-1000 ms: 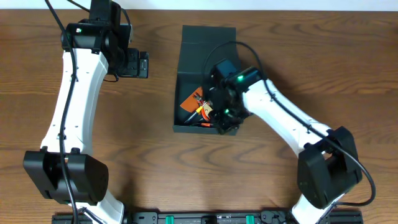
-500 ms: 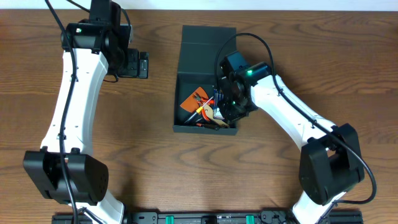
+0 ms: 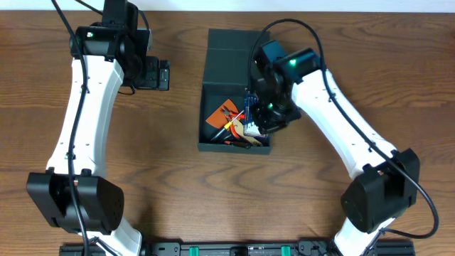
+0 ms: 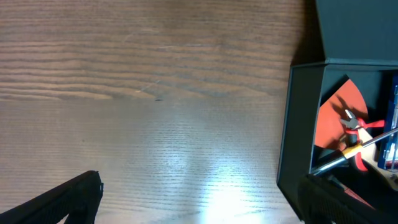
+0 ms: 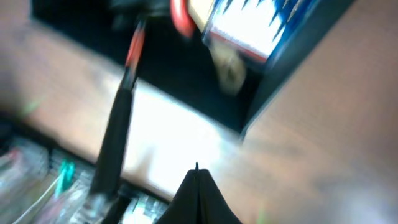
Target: Pack container
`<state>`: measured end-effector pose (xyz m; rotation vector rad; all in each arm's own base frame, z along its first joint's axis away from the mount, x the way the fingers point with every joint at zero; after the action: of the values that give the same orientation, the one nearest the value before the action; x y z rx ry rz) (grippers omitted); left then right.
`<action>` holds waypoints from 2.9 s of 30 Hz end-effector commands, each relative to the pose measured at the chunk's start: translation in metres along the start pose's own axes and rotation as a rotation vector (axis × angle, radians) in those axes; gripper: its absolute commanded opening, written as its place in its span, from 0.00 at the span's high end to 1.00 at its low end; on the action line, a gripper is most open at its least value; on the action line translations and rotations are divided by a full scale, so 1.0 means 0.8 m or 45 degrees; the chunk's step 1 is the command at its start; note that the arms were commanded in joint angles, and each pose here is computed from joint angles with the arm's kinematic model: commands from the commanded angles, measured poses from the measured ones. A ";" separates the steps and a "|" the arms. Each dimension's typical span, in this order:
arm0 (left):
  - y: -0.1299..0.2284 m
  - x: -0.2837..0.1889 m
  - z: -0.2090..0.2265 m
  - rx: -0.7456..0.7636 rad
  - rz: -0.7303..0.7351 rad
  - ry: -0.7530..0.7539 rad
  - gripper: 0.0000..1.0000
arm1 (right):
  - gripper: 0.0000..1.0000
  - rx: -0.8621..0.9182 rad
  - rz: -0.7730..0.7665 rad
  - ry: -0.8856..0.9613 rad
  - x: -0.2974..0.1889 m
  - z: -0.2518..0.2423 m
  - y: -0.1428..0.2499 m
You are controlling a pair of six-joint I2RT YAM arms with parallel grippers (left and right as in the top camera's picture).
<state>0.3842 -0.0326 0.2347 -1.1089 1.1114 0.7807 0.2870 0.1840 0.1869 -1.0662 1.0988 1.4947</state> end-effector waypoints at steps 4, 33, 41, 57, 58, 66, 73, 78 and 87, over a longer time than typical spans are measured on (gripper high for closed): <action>-0.001 -0.005 0.004 -0.007 -0.009 -0.019 0.01 | 0.99 0.031 0.130 -0.188 -0.042 0.024 0.047; -0.002 -0.005 0.004 -0.006 -0.013 -0.020 0.01 | 0.99 0.015 0.333 -0.247 0.042 0.039 0.077; -0.002 -0.005 0.004 -0.006 -0.013 -0.020 0.01 | 0.99 0.020 0.343 -0.283 0.062 0.040 0.072; -0.002 -0.005 0.004 -0.006 -0.012 -0.020 0.01 | 0.99 0.012 0.249 -0.375 0.108 0.058 0.018; -0.002 -0.005 0.004 -0.007 -0.012 -0.020 0.01 | 0.99 0.013 0.226 -0.383 0.108 0.060 0.013; -0.002 -0.005 0.004 -0.007 -0.012 -0.020 0.01 | 0.99 0.055 0.033 -0.406 0.107 0.069 -0.027; -0.002 -0.005 0.004 -0.007 -0.012 -0.020 0.01 | 0.99 0.063 -0.128 -0.319 0.109 0.062 -0.054; -0.002 -0.005 0.004 -0.007 -0.012 -0.020 0.01 | 0.99 0.090 -0.248 -0.304 0.104 0.060 -0.077; -0.002 -0.005 0.004 -0.007 -0.012 -0.020 0.01 | 0.99 0.112 -0.433 -0.221 0.097 0.052 -0.107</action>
<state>0.3841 -0.0325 0.2347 -1.1084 1.1118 0.7815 0.3460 0.2602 0.1133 -0.9221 0.7671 1.3218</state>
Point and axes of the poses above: each gripper's point midway between its finger pads, its own x axis out along the fingers, its own z axis along the line the jaws close on, y = z × x, the point moved 4 cm from there along -x, back along the fingers, and after that the axes turned 15 degrees about x, right-handed, at the moved point
